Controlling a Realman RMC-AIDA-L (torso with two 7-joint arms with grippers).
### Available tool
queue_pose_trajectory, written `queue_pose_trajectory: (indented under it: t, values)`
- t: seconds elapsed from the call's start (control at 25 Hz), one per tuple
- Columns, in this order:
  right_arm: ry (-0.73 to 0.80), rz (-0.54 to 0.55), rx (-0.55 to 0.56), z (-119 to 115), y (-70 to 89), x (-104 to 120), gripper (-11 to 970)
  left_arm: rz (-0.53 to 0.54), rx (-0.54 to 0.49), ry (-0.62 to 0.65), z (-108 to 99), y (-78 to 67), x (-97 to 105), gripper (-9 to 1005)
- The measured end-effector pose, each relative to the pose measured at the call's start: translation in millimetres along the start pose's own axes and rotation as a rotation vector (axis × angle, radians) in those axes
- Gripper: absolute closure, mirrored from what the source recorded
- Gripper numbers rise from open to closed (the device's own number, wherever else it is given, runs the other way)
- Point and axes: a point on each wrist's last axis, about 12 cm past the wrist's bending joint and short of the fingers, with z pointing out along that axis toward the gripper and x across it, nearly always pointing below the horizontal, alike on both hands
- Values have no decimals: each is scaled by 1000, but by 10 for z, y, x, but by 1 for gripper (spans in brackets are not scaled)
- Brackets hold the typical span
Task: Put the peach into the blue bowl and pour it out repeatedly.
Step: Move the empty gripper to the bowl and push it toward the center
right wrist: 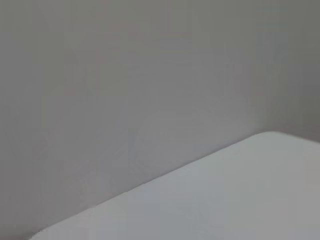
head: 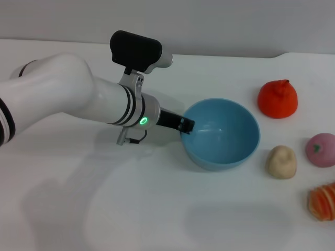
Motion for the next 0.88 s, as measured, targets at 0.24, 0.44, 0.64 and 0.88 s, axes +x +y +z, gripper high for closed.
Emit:
queue_pose_trajectory:
  t: [0.24, 0.44, 0.64, 0.88]
  values:
    - [26, -20, -112, 56, 112, -19, 294, 0, -5, -8, 1, 8, -1, 844]
    - [92, 39, -299, 166, 110, -158, 294, 0, -11, -19, -2, 18, -14, 960]
    - [131, 97, -446, 306, -79, -608, 294, 59, -19, -66, -49, 10, -192, 992]
    - [351, 103, -477, 472, -206, -1252, 295, 180, -82, -137, -121, 34, -485, 996]
